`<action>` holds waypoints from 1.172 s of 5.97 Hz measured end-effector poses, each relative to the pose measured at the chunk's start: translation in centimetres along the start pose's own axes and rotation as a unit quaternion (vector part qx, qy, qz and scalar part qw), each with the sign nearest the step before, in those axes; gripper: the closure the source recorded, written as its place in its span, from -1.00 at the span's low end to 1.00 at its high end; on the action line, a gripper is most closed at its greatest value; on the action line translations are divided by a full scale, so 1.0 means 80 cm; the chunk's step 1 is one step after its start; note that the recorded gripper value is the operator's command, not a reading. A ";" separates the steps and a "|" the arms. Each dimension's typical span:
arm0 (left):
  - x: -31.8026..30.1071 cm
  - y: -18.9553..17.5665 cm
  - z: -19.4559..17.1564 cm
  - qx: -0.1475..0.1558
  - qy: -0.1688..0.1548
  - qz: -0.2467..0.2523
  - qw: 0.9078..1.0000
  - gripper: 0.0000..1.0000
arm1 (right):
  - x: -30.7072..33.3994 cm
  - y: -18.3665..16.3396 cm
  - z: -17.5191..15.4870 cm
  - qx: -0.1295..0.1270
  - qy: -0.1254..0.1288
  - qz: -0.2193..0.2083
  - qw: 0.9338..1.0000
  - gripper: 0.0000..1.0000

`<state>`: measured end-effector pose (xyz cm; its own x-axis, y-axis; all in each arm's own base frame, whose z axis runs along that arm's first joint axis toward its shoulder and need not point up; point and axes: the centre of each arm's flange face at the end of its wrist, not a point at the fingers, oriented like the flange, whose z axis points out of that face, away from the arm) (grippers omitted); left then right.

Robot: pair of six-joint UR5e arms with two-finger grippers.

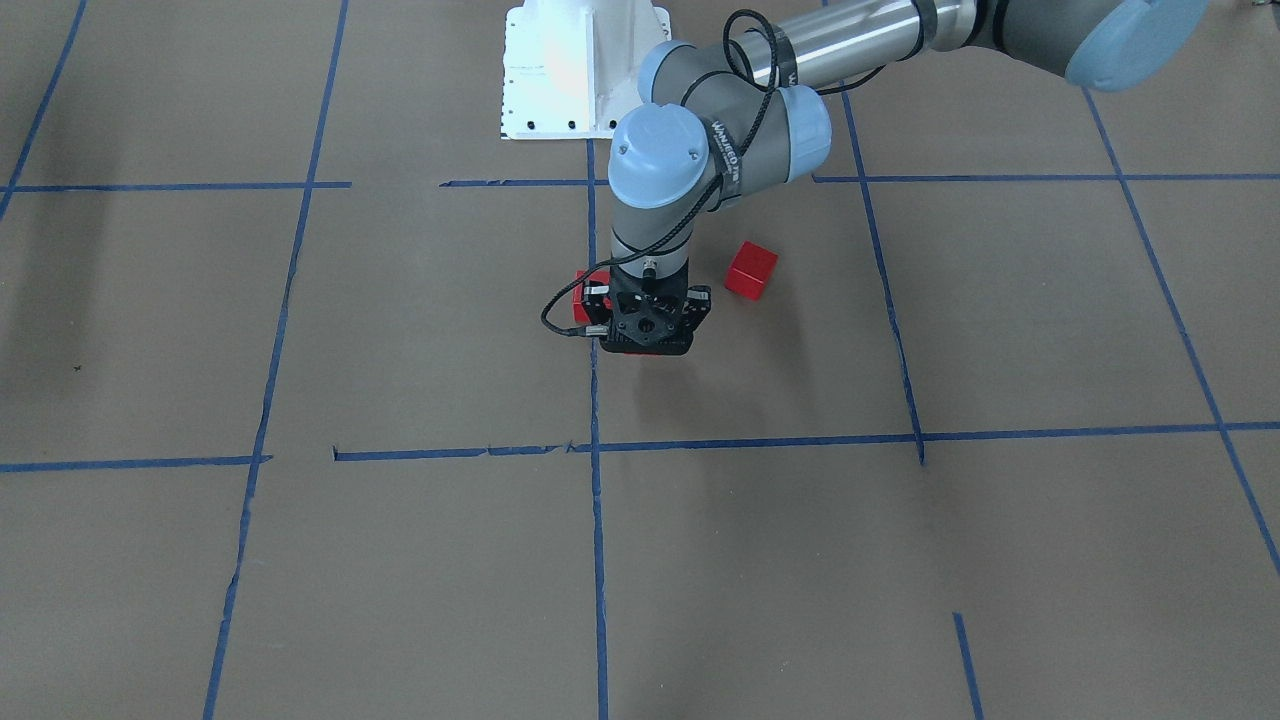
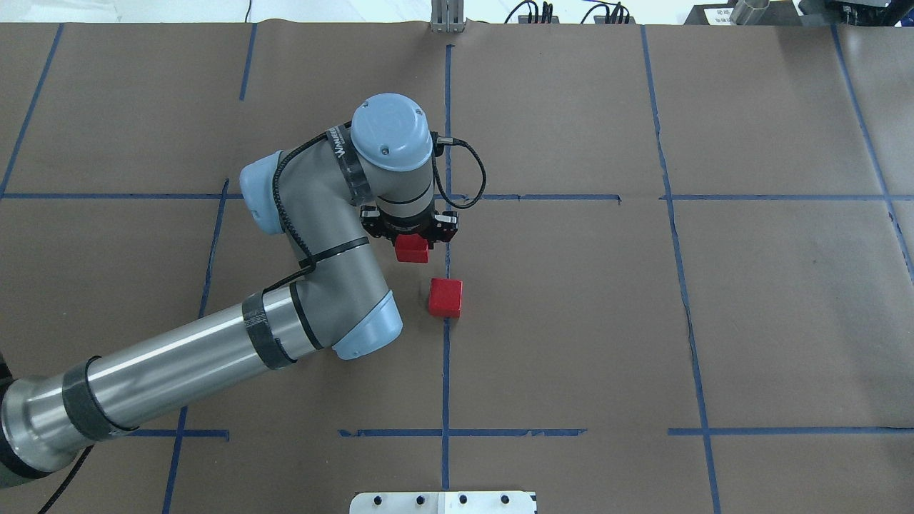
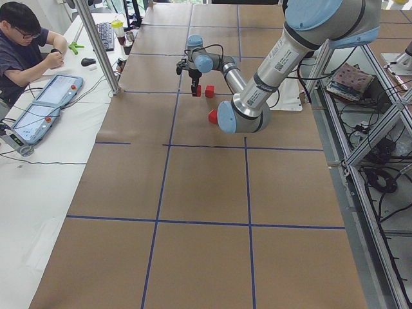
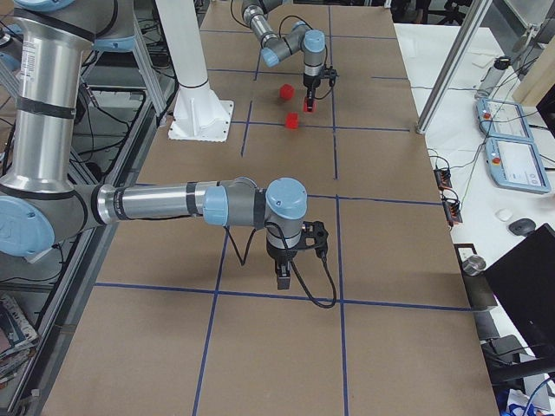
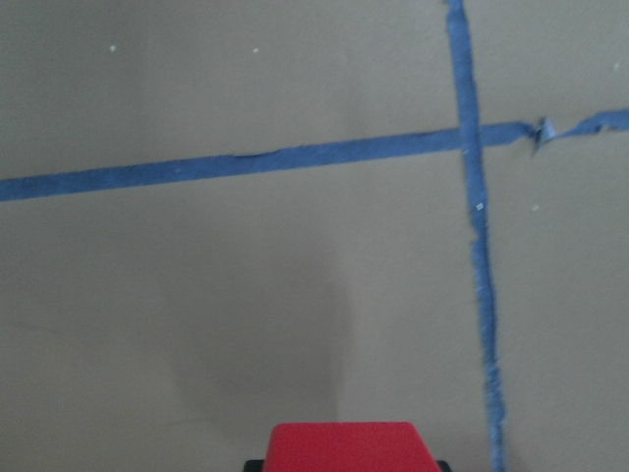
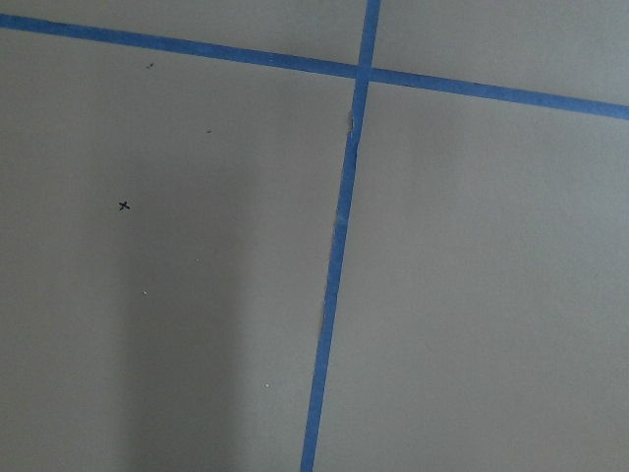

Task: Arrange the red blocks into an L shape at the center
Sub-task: 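Carry the cube with the left gripper beside the center cube, then set the cube down against the center cube, nearer the robot, and hold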

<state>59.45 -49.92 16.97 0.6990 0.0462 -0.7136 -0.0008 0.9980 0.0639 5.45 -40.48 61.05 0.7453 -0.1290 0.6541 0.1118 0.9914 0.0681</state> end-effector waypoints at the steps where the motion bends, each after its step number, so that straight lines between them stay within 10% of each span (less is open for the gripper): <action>1: 0.022 0.004 0.006 -0.003 0.002 -0.012 1.000 0.85 | 0.000 0.000 0.000 0.000 0.000 0.000 1.000 -1.00; 7: 0.055 0.044 0.032 0.005 -0.002 -0.016 1.000 0.84 | 0.000 0.001 0.000 0.000 -0.001 0.000 1.000 -1.00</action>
<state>64.36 -46.32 15.83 0.7016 0.0143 -0.7125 0.0293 0.9984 0.0489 5.44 -40.40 61.01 0.7440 -0.1291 0.6556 0.1122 0.9914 0.0679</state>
